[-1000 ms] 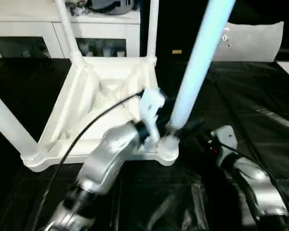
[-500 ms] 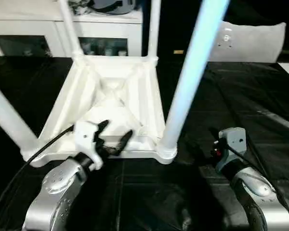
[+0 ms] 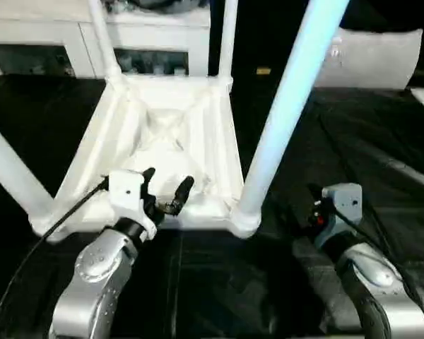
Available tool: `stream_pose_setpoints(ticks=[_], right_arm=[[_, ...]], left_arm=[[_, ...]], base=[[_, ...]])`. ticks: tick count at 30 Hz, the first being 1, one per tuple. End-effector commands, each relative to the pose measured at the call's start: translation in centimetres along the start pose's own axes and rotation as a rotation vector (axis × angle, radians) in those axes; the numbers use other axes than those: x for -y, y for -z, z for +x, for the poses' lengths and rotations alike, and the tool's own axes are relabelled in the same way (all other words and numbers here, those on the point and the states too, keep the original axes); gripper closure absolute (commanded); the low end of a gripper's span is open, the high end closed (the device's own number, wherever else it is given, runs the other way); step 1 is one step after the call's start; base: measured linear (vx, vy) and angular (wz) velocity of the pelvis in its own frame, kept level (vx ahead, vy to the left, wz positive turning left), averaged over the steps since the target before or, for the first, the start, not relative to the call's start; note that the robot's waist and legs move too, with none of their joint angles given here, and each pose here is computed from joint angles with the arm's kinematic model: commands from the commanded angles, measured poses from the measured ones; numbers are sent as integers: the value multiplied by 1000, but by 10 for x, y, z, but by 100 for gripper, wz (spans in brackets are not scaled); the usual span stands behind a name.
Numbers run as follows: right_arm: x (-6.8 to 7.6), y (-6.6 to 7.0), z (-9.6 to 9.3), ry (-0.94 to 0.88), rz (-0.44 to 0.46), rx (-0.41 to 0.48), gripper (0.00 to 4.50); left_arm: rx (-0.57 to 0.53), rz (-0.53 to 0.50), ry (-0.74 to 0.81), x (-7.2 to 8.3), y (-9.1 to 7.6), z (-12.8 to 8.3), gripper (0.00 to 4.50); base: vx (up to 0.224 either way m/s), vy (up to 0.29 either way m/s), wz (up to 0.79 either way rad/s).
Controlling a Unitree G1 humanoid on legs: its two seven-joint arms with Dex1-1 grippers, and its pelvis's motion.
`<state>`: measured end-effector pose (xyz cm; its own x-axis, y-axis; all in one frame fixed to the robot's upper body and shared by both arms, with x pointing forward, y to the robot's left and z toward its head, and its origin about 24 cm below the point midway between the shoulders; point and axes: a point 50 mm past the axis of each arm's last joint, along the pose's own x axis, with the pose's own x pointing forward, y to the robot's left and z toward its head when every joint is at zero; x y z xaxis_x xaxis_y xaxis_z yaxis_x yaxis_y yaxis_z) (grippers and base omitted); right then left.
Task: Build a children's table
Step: Rotate table base
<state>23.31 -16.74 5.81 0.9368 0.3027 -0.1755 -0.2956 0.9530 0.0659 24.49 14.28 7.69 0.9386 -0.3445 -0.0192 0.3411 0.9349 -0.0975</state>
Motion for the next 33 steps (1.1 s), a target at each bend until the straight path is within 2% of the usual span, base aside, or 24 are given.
stream_pose_setpoints(ticks=[1,4,6,8,14,18,23,26,28,31,33], right_arm=[[1,0,0,3,-29,-20,0],[1,0,2,11,-46,-26,0],[9,-1,2,75,-5,-8,0],[12,-1,1,86,-5,-3,0],[16,-2,1,81,-35,-6,0],[21,-2,-1,101,-34,3,0],[21,-2,-3,71,-75,20,0],[20,1,-5,63,-92,-6,0],[19,8,-5,65,-64,-60,0],[16,7,-3,48,-48,-43,0],[14,6,-2,35,-71,-28,0]], left_arm=[[-20,81,-45,-5,-2,1,2],[-41,131,-81,-6,-1,3,2],[-50,56,-133,-10,1,5,2],[-50,46,-142,-12,1,6,2],[-65,74,-124,-7,2,9,2],[-70,109,-46,2,4,9,2],[-67,94,-15,3,5,9,2],[-70,79,-17,1,5,7,2],[-51,74,-23,0,4,6,2],[-45,82,-15,-1,3,7,2],[-52,79,-9,-1,3,7,2]], base=[[-127,39,10],[-130,41,29],[-88,-44,67],[230,-200,50],[-70,3,13],[-45,1,-3],[0,0,0],[0,0,0],[0,0,0],[0,0,0],[0,0,0]])
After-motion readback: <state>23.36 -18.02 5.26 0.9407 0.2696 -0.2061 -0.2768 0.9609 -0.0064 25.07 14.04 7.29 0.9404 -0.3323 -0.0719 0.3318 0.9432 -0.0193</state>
